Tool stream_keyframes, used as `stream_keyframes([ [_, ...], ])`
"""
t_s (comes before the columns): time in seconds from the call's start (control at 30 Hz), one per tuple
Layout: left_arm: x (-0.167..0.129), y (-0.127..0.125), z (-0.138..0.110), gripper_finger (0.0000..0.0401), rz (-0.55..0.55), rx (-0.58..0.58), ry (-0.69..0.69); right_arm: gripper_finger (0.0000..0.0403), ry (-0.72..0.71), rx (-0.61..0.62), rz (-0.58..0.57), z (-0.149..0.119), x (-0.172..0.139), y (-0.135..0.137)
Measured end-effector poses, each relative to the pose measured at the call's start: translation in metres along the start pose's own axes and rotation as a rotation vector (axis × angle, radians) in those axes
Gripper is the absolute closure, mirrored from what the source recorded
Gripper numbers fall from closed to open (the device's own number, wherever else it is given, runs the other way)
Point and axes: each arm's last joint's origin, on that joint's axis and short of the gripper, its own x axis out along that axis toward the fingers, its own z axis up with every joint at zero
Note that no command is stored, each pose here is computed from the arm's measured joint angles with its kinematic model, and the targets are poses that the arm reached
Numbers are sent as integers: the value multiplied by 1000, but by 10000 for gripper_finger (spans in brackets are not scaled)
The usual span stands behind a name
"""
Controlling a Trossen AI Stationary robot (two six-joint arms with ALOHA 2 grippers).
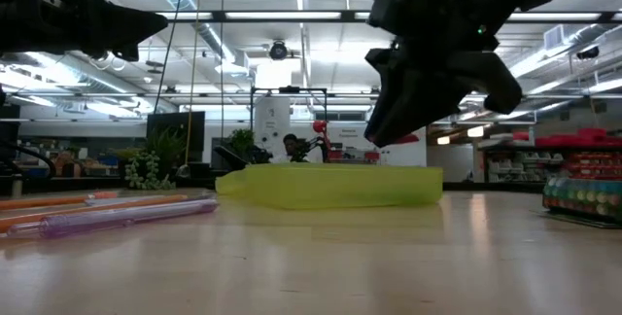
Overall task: Pack school essentials
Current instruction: Put the red eraser into the yellow supply box
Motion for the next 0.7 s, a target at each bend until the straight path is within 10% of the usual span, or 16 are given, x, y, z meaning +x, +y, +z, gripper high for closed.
stream_keyframes([
  [0.7,0,0,0,369,0,0,0,308,2,72,162,-22,13,-51],
])
